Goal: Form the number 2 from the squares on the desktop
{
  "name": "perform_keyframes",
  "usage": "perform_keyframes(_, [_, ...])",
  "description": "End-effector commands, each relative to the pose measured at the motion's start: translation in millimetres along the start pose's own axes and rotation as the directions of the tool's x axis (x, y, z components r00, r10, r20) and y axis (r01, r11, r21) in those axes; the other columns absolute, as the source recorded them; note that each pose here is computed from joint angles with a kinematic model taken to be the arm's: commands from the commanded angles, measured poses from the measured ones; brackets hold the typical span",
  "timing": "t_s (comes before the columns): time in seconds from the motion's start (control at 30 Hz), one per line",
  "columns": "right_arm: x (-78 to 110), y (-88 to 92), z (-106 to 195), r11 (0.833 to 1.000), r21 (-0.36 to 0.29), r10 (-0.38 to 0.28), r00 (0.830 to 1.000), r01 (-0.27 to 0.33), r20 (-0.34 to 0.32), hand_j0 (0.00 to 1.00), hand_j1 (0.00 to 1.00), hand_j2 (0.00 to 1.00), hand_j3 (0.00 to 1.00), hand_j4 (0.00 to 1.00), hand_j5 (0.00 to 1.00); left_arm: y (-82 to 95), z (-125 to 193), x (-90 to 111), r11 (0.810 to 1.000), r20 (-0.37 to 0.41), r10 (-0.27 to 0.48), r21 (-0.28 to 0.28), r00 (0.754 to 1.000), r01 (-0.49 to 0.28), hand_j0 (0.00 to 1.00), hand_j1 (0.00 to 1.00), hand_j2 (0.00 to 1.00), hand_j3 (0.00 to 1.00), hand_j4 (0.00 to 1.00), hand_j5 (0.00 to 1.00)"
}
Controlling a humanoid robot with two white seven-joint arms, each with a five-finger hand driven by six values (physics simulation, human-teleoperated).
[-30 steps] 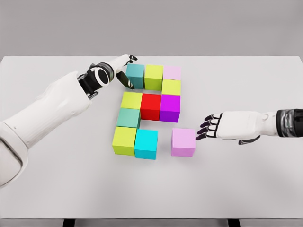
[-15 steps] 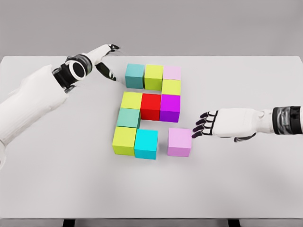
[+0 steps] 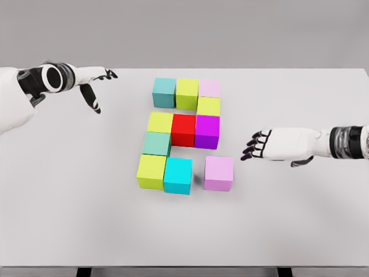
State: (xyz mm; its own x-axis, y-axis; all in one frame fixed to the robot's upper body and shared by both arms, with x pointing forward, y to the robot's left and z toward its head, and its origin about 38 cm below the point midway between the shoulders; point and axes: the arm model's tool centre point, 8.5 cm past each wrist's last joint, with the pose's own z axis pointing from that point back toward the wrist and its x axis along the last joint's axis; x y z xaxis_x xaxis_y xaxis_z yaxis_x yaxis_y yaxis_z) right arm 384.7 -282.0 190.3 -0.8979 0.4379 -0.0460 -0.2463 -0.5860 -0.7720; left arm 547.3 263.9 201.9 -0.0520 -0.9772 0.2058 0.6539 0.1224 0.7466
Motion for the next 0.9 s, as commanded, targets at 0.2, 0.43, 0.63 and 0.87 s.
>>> perform_keyframes(0.2, [27.6, -6.6, -13.0, 0.999, -0.002, 0.052, 0.996, -0.052, 0.077, 1.0, 1.0, 1.0, 1.0, 1.0, 1.0, -8.9, -10.8, 41.6, 0.999, 0.07, -0.041, -0.025, 0.997, 0.043, 1.0, 1.0, 1.0, 1.0, 1.0, 1.0])
perform_keyframes(0.43, [34.5, -10.8, -15.5, 0.998, -0.011, 0.066, 0.993, -0.066, 0.097, 1.0, 1.0, 1.0, 1.0, 1.0, 1.0, -15.4, -15.3, 54.4, 0.998, 0.089, -0.047, -0.037, 0.995, 0.05, 1.0, 1.0, 1.0, 1.0, 1.0, 1.0])
perform_keyframes(0.63, [34.2, -19.6, -17.5, 0.997, -0.034, 0.076, 0.992, -0.073, 0.101, 1.0, 1.0, 1.0, 1.0, 1.0, 1.0, -24.7, -21.4, 66.6, 0.997, 0.104, -0.058, -0.054, 0.993, 0.064, 1.0, 1.0, 1.0, 1.0, 1.0, 1.0])
perform_keyframes(0.87, [37.7, -19.0, -21.6, 0.997, -0.033, 0.076, 0.991, -0.073, 0.114, 1.0, 1.0, 1.0, 1.0, 1.0, 1.0, -27.4, -30.5, 81.5, 0.996, 0.105, -0.071, -0.049, 0.992, 0.077, 1.0, 1.0, 1.0, 1.0, 1.0, 1.0])
